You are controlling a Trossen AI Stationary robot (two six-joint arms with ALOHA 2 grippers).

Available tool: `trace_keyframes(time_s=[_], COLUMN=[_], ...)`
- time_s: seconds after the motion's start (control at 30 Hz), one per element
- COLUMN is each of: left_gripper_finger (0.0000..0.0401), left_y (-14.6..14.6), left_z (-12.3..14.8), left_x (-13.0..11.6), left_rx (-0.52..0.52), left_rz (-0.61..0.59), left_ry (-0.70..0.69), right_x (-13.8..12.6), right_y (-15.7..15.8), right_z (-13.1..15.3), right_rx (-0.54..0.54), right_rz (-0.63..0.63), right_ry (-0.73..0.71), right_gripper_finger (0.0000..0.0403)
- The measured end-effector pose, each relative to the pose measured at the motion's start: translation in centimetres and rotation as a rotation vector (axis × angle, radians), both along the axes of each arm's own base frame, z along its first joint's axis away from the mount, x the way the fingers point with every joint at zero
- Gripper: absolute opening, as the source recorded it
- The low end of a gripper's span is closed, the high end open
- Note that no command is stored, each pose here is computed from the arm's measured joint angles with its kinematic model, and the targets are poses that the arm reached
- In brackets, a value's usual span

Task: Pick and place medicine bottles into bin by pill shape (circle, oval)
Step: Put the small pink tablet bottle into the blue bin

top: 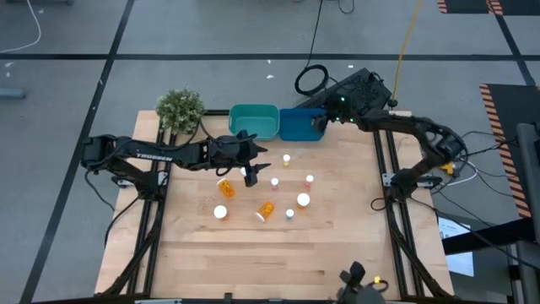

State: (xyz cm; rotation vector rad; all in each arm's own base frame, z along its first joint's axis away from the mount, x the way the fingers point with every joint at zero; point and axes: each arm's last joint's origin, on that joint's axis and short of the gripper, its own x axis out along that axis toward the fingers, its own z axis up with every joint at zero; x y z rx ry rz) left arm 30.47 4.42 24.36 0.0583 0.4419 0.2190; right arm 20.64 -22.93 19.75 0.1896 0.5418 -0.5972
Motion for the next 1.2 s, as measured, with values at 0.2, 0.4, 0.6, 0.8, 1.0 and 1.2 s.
trace_keyframes(time_s=[0.2, 0.4, 0.6, 0.8, 1.0, 1.2], left_gripper_finger=[0.0241, 0.0241, 0.0241, 0.0241, 0.0241, 0.0241], left_y=[0.0, 0.0, 0.0, -0.2, -0.9, -1.9], left_z=[0.0, -0.1, -0.5, -0.9, -1.1, -1.1], left_x=[0.0, 0.0, -0.3, -0.5, -0.5, -0.4], left_rx=[-0.018, -0.018, -0.026, -0.034, -0.036, -0.037], left_rz=[0.009, 0.01, 0.01, 0.003, -0.023, -0.055], left_ry=[-0.004, 0.006, 0.053, 0.1, 0.127, 0.124], right_x=[0.1, 1.2, 2.1, 3.0, 3.1, 2.8], right_y=[4.5, 9.7, 14.2, 17.5, 19.4, 19.8], right_z=[3.1, 4.9, 5.8, 5.8, 3.8, 1.9], right_rx=[0.035, 0.084, 0.063, 0.016, -0.009, -0.017], right_rz=[0.105, 0.235, 0.279, 0.283, 0.279, 0.293], right_ry=[0.026, 0.012, 0.042, 0.059, 0.058, 0.022], right_gripper_finger=[0.0236, 0.022, 0.0209, 0.0207, 0.0207, 0.0207])
